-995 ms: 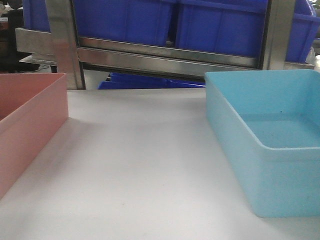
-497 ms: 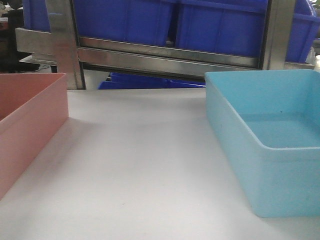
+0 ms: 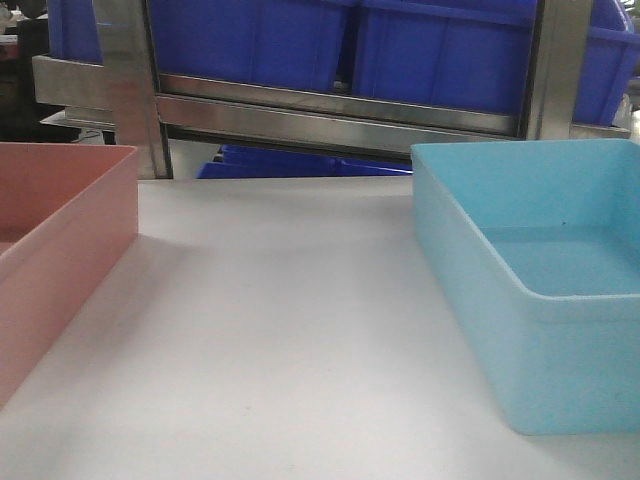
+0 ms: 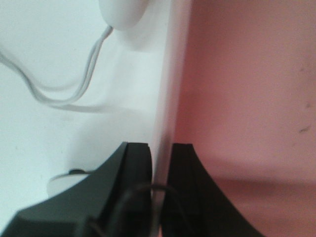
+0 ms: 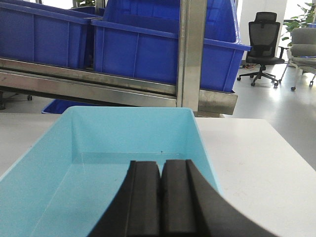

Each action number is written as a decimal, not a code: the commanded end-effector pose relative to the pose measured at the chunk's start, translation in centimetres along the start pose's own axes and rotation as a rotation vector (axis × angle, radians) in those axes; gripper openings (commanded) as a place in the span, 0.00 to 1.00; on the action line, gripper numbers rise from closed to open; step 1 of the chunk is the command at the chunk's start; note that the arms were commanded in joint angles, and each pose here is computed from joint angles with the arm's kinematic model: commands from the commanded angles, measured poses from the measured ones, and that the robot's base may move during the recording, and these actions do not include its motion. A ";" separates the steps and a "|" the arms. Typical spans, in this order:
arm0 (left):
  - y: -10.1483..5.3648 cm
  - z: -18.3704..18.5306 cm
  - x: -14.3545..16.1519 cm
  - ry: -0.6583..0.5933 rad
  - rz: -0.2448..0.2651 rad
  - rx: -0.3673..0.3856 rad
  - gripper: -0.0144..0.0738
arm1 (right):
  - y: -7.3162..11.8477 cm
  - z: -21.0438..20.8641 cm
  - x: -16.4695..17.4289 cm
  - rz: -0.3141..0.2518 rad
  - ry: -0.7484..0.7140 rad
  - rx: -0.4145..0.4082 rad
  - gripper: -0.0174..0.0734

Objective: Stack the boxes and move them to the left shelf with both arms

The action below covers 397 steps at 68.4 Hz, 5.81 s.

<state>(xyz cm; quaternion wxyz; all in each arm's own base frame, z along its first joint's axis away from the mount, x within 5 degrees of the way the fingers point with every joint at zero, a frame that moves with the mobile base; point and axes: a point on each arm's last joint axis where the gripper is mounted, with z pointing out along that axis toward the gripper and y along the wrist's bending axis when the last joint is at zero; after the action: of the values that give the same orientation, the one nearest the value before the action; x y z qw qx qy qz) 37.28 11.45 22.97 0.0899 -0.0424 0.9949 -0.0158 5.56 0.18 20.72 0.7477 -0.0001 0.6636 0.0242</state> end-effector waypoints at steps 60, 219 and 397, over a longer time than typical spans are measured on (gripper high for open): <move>-21.6 -6.7 2.4 -0.191 -0.136 0.335 0.16 | 0.0 -0.2 -1.6 -0.010 -0.115 0.002 0.25; -27.0 -7.8 7.7 -0.302 0.082 0.394 0.46 | 0.0 -0.2 -1.6 -0.010 -0.115 0.002 0.25; -12.3 -14.8 25.9 -1.447 0.190 0.329 0.46 | 0.4 3.6 -8.3 -0.158 0.480 -0.036 0.25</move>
<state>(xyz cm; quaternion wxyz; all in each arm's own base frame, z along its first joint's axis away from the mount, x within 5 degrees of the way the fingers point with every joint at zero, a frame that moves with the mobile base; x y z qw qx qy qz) 10.26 -2.85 31.70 0.6907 0.0705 0.7095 -0.1210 7.11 0.39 27.73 0.5725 -0.0615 0.8175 -0.0135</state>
